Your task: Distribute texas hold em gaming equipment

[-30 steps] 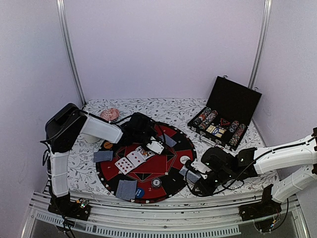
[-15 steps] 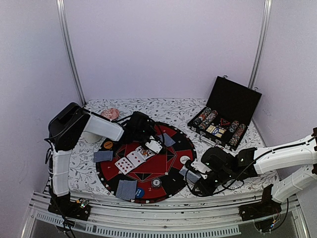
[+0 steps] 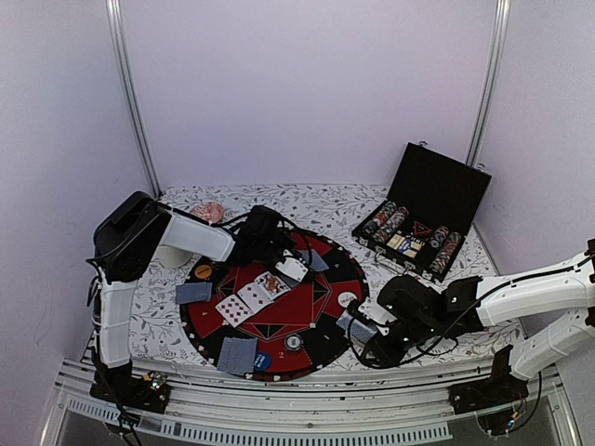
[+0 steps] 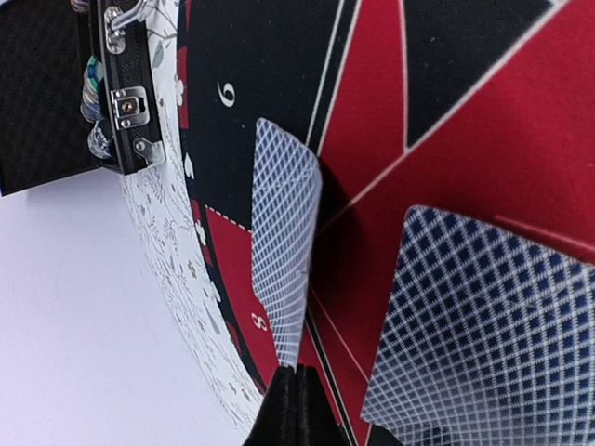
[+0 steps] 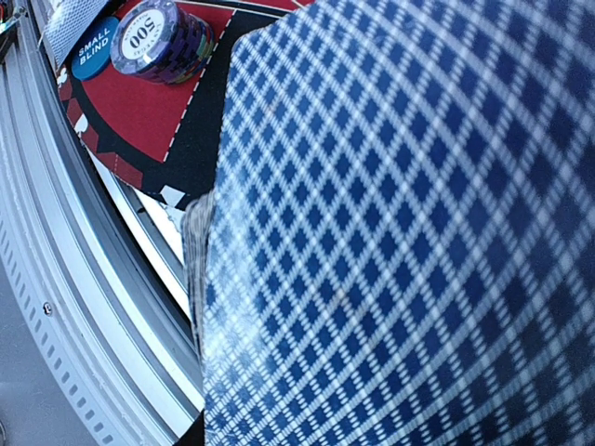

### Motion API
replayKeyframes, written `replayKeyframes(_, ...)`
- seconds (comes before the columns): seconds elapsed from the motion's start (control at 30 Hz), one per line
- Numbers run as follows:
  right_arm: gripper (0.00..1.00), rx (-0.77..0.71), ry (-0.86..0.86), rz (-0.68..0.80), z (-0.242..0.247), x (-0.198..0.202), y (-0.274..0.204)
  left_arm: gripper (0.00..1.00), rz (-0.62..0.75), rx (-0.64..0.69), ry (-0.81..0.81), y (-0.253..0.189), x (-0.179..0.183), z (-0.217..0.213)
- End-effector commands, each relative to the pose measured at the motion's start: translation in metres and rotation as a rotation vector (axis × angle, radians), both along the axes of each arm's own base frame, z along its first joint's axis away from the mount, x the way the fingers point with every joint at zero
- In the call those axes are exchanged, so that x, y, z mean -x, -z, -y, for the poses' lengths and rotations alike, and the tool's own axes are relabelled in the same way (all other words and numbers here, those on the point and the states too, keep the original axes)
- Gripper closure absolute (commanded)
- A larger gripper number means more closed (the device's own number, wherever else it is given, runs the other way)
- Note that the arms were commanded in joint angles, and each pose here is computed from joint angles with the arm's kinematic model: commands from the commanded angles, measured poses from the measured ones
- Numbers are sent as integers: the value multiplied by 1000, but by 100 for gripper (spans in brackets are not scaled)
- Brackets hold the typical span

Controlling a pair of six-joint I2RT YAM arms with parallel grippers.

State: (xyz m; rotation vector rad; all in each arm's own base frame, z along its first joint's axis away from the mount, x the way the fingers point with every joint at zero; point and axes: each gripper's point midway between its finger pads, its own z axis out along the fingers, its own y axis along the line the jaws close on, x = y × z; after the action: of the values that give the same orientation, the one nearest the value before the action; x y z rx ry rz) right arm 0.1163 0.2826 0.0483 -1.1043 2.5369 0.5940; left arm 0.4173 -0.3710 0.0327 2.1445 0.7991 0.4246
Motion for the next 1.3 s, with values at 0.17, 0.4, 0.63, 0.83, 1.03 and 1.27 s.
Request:
replayKeyframes(0.17, 63, -21, -10, 11, -3, 1, -5, 100, -38, -23, -32, 16, 0, -5)
replayKeyframes(0.4, 63, -20, -11, 10, -3, 1, -4, 100, -62, -2, -27, 10, 8, 3)
replayKeyframes(0.63, 62, -24, -13, 10, -3, 1, -6, 75, -57, -3, -32, 6, 9, 3)
replayKeyframes(0.83, 62, -22, -15, 9, -3, 1, -4, 71, -32, 18, -31, -13, 11, 4)
replayKeyframes(1.03, 62, -23, -15, 8, -4, 2, -5, 70, -8, 41, -33, -27, 14, 4)
replayKeyframes(1.27, 62, -21, -19, 3, -4, 2, -4, 69, 14, 83, -49, -53, 16, 2)
